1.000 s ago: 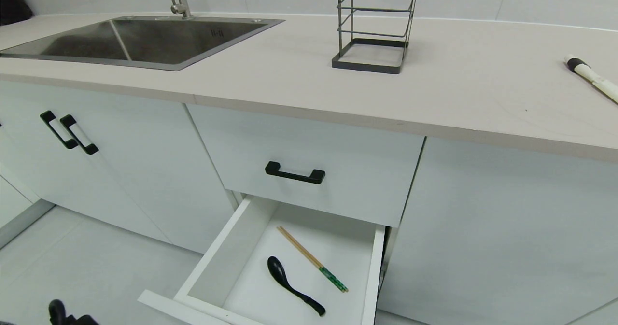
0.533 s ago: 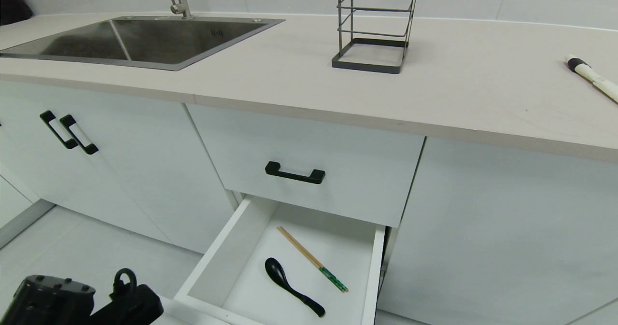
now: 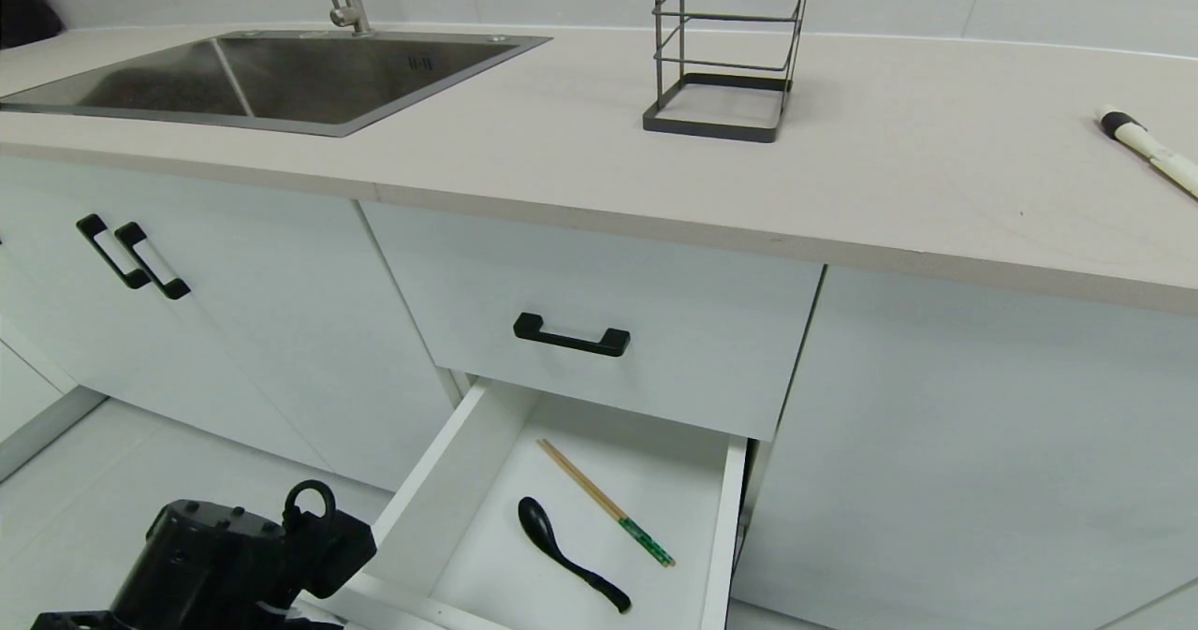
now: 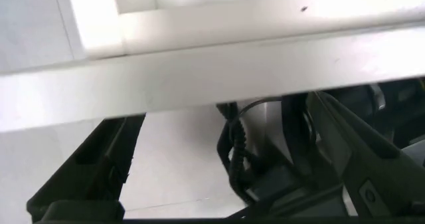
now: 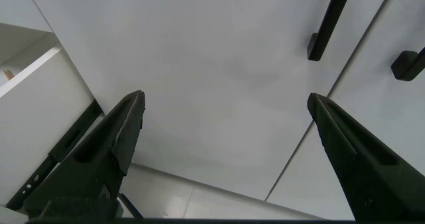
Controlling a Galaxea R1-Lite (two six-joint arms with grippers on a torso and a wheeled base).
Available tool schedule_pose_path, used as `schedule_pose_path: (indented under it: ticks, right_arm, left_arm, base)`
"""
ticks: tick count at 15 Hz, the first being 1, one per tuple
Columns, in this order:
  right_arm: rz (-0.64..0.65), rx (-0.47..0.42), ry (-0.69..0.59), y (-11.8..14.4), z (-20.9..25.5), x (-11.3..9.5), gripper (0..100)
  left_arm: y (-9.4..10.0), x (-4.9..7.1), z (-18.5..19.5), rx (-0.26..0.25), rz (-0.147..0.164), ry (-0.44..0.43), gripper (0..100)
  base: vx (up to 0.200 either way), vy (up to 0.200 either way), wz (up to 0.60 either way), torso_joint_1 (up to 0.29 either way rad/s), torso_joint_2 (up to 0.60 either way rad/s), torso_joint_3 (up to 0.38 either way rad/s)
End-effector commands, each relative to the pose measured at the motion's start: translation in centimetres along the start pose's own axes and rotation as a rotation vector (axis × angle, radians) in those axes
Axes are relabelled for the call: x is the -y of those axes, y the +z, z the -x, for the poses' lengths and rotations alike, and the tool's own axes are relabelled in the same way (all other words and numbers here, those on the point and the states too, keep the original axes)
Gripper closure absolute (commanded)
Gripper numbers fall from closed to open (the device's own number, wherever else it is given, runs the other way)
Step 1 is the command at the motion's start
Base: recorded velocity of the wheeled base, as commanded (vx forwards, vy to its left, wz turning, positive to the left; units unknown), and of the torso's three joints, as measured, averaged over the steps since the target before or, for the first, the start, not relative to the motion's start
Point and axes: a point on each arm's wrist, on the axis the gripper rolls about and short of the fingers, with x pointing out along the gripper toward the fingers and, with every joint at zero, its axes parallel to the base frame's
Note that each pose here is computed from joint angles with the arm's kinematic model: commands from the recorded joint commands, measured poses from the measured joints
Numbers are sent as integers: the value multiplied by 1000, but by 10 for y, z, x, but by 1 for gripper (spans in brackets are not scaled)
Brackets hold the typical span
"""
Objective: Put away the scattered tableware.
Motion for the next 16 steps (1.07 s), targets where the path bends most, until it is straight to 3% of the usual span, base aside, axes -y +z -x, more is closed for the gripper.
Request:
schedule_pose_path:
  ticks: [1, 6, 16]
  right_arm:
    - [0, -3, 0, 0, 0, 0, 0]
    - [0, -3, 0, 0, 0, 0, 0]
    - [2, -3, 0, 0, 0, 0, 0]
  left_arm:
    - [1, 1, -1, 0, -5, -2, 0]
    - [15, 1, -2, 108, -7, -2, 0]
    - [46, 1, -9, 203, -11, 1, 0]
  base:
    - [0, 0, 0, 0, 0, 0]
    - [0, 0, 0, 0, 0, 0]
    - [0, 0, 0, 0, 0, 0]
